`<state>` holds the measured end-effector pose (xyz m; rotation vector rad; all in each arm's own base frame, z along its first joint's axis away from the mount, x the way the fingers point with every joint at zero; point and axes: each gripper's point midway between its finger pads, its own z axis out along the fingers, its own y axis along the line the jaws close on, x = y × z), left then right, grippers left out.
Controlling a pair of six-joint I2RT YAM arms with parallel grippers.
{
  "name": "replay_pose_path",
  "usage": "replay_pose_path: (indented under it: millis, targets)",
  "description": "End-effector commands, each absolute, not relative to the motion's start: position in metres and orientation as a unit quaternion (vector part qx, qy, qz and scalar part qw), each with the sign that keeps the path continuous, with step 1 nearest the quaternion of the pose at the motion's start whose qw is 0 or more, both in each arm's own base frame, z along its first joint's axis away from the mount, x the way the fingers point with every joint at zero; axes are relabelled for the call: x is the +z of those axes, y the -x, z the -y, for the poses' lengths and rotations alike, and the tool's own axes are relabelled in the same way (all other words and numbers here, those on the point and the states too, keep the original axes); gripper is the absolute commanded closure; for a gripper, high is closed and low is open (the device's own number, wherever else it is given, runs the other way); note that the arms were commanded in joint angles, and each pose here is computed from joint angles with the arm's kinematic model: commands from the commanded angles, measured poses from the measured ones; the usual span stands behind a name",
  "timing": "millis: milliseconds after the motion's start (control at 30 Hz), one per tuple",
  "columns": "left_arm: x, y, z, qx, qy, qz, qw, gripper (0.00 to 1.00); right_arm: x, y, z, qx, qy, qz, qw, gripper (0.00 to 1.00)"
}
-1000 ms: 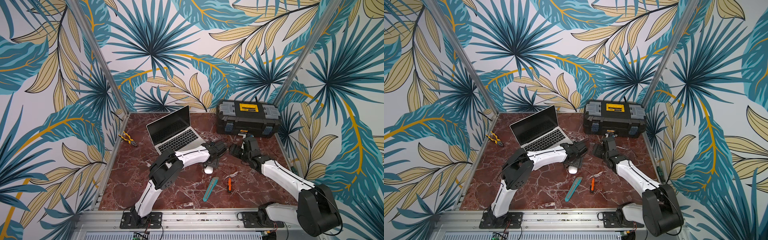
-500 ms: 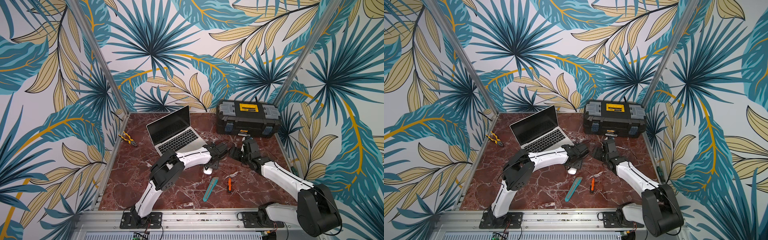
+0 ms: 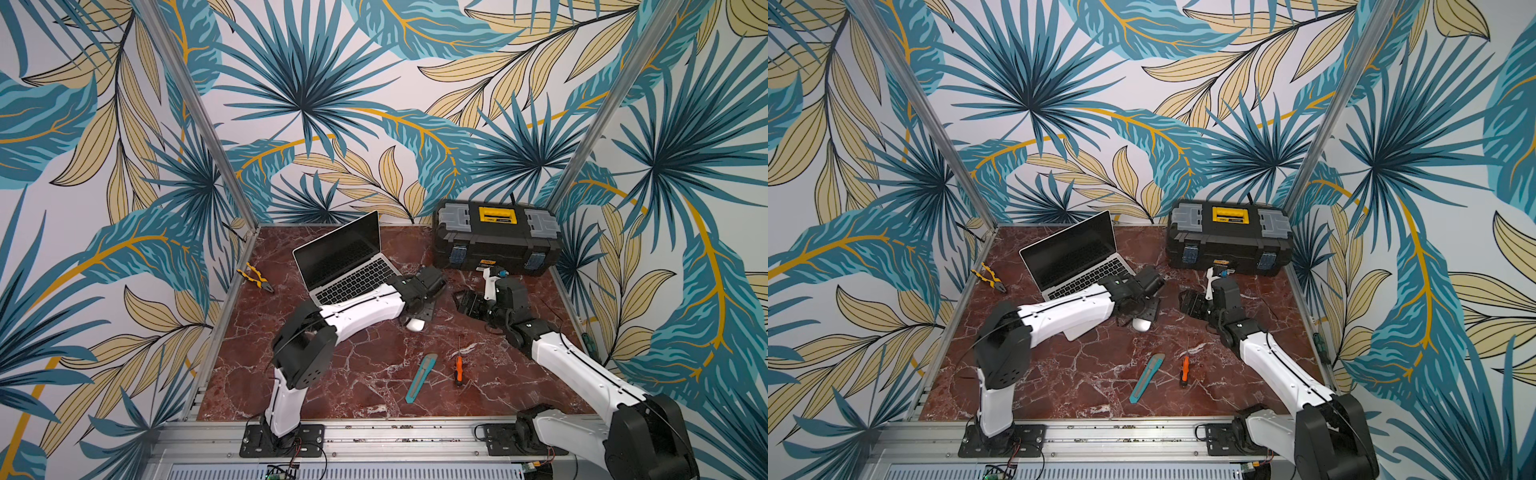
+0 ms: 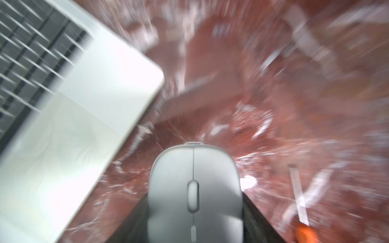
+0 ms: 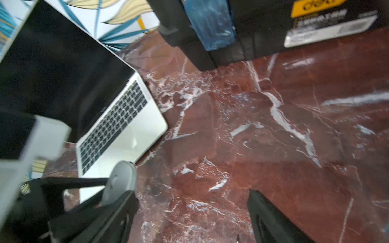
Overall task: Remove the wireless mouse receiver from the laptop
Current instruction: Pick up the mouse from the center of the board.
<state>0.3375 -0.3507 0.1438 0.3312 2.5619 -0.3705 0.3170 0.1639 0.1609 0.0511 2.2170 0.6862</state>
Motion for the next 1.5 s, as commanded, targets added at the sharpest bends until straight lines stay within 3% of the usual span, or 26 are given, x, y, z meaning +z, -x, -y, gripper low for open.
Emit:
replay_pose_path:
  millis: [0, 267, 467, 700, 900, 1467]
  targets:
    - [0.268, -0.344, 0.353, -0.263, -0.152, -0.871, 0.386, 0.54, 0.207, -0.306, -0.182, 0.334, 0.050, -0.827, 0.450, 0.12]
    - [0.393, -0.306, 0.309, -0.413, -0.194, -0.746, 0.484, 0.55, 0.284, -0.224, -0.239, 0.524, 0.262, -0.670, 0.456, 0.14]
    - [0.435, -0.266, 0.305, -0.546, -0.233, -0.648, 0.477, 0.55, 0.304, -0.176, -0.268, 0.572, 0.352, -0.601, 0.433, 0.08]
    - [0.432, -0.241, 0.312, -0.603, -0.270, -0.605, 0.444, 0.57, 0.333, -0.170, -0.286, 0.597, 0.374, -0.565, 0.429, 0.05]
    - [0.418, -0.243, 0.314, -0.603, -0.267, -0.610, 0.439, 0.58, 0.349, -0.168, -0.300, 0.608, 0.385, -0.555, 0.417, 0.06]
    - [0.389, -0.244, 0.321, -0.615, -0.269, -0.618, 0.408, 0.58, 0.369, -0.172, -0.314, 0.629, 0.372, -0.549, 0.405, 0.23]
